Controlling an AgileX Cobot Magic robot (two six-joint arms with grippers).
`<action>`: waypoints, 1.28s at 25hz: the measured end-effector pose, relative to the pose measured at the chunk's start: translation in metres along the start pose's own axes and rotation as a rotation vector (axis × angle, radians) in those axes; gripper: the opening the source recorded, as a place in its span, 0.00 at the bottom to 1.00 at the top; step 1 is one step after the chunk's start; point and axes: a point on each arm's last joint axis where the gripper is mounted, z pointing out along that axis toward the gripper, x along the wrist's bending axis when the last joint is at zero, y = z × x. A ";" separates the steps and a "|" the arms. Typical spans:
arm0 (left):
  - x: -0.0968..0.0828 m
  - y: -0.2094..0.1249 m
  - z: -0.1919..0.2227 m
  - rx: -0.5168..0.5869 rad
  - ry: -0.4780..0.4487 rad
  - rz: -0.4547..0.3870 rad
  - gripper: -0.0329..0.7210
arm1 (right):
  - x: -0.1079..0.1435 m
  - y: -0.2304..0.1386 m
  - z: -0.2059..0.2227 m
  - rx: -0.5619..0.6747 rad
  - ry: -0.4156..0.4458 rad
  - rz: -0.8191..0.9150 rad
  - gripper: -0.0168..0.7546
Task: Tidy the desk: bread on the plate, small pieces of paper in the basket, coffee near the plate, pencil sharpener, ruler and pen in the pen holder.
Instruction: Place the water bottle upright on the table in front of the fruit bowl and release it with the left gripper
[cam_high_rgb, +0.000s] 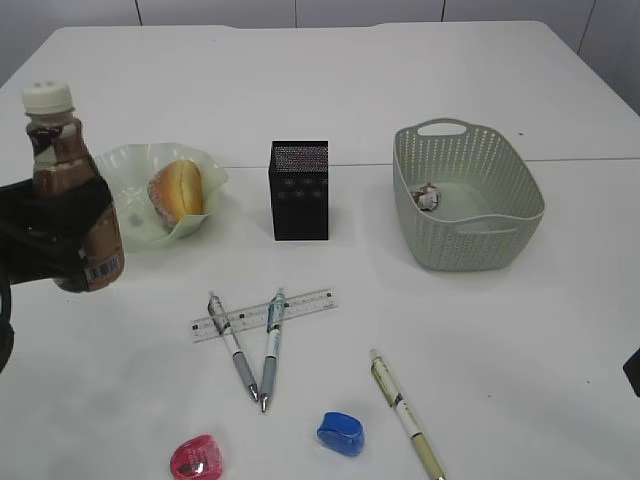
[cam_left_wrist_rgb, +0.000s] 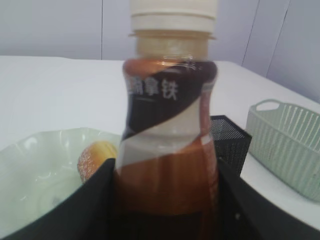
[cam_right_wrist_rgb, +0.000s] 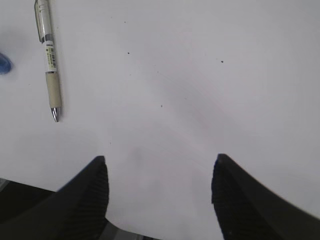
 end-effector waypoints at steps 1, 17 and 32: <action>0.001 -0.005 0.002 0.022 0.007 0.016 0.56 | 0.000 0.000 0.000 0.000 0.000 -0.002 0.64; 0.014 -0.072 0.046 0.245 0.023 0.092 0.56 | 0.000 0.000 0.000 0.002 0.000 -0.009 0.64; 0.018 -0.098 0.062 0.208 0.009 0.087 0.61 | 0.000 0.000 0.000 0.002 -0.003 -0.012 0.64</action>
